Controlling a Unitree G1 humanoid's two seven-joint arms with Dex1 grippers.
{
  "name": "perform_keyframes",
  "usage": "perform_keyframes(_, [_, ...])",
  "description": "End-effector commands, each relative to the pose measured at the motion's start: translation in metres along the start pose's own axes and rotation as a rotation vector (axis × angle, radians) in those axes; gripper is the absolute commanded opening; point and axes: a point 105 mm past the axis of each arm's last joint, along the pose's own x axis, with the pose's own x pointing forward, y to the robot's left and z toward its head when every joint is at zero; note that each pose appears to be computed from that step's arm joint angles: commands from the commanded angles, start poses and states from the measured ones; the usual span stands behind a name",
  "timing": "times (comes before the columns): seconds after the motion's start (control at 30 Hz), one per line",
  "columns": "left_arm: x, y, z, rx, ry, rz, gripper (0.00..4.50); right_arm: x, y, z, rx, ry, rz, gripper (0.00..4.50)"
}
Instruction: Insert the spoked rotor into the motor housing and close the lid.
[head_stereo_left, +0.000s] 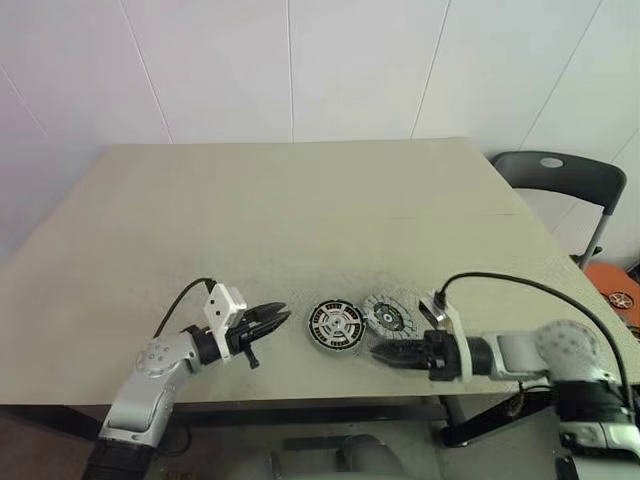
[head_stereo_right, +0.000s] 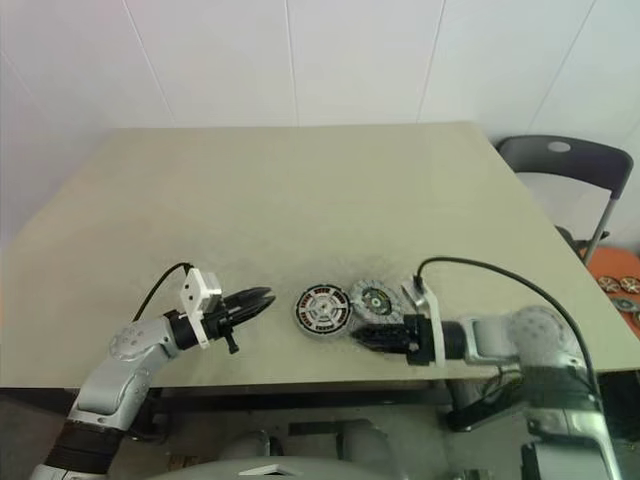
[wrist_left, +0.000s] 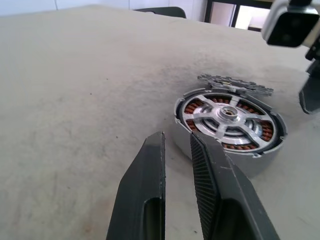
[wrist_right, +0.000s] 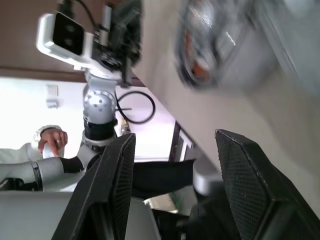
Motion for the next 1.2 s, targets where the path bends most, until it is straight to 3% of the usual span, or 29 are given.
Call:
perform_keyframes(0.03, [0.003,-0.004,0.009,0.028,-0.024,-0.025,0.92,-0.008,0.002,-0.008,0.028,-0.039,-0.015,2.63])
perform_keyframes(0.27, [0.004,-0.003,0.008,0.03,-0.013,-0.032,0.92,-0.011,-0.013,0.006,0.118,-0.253,-0.117,2.63])
perform_keyframes(0.77, [0.002,0.003,0.0,0.033,0.003,0.006,0.92,0.002,-0.02,0.062,0.152,-0.516,-0.22,2.63])
perform_keyframes(0.9, [-0.001,0.008,-0.001,0.045,0.009,0.024,0.92,0.011,-0.008,0.072,0.111,-0.536,-0.181,1.77])
perform_keyframes(1.07, [0.0,0.014,0.001,0.073,0.009,0.042,0.92,0.012,0.008,0.093,-0.078,-0.571,-0.227,0.11])
perform_keyframes(1.2, [0.002,0.018,0.005,0.088,-0.002,0.054,0.92,0.019,0.029,0.099,-0.372,-0.534,-0.293,0.11])
